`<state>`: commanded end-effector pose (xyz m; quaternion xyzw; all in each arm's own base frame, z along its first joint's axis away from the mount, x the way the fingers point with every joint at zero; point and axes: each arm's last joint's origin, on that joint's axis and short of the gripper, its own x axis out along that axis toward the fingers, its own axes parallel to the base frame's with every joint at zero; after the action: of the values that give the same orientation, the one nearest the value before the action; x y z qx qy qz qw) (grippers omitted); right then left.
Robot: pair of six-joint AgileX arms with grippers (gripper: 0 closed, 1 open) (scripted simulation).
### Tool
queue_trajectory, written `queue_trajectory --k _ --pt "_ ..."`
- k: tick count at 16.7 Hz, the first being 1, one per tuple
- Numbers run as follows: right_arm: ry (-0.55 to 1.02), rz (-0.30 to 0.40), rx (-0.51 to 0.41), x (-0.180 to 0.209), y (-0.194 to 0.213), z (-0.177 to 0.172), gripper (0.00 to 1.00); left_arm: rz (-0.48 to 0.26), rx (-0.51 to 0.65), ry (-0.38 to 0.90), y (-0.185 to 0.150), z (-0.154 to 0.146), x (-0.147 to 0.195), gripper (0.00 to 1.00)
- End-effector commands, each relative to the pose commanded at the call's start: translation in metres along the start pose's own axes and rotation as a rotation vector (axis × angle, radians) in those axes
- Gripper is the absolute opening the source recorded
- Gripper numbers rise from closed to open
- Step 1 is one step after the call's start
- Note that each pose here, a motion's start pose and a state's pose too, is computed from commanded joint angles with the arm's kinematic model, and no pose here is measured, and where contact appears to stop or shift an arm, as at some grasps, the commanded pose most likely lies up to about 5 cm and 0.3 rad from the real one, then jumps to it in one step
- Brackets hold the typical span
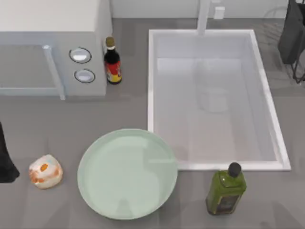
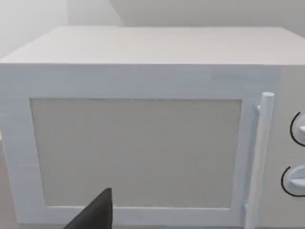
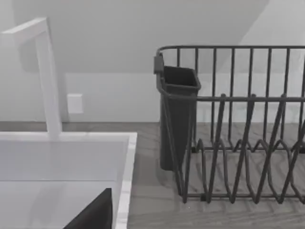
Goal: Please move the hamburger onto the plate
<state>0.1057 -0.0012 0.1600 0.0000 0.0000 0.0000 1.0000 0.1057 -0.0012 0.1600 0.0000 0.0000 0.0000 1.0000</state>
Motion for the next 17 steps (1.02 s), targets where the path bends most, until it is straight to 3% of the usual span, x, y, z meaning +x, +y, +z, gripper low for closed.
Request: queue_trajectory --k 4,7,12,17 --pt "0.000 0.000 0.000 0.000 0.000 0.000 1.00 -0.003 0.017 0.026 0.000 0.003 0.001 1.00" --pt "0.000 0.000 0.000 0.000 0.000 0.000 1.00 -0.022 0.076 0.135 -0.002 0.016 0.005 1.00" --pt "0.000 0.000 0.000 0.000 0.000 0.000 1.00 -0.117 0.236 0.449 -0.008 0.044 0.030 1.00" --pt "0.000 0.000 0.000 0.000 0.000 0.000 1.00 -0.293 0.436 0.815 -0.020 0.059 0.080 1.00"
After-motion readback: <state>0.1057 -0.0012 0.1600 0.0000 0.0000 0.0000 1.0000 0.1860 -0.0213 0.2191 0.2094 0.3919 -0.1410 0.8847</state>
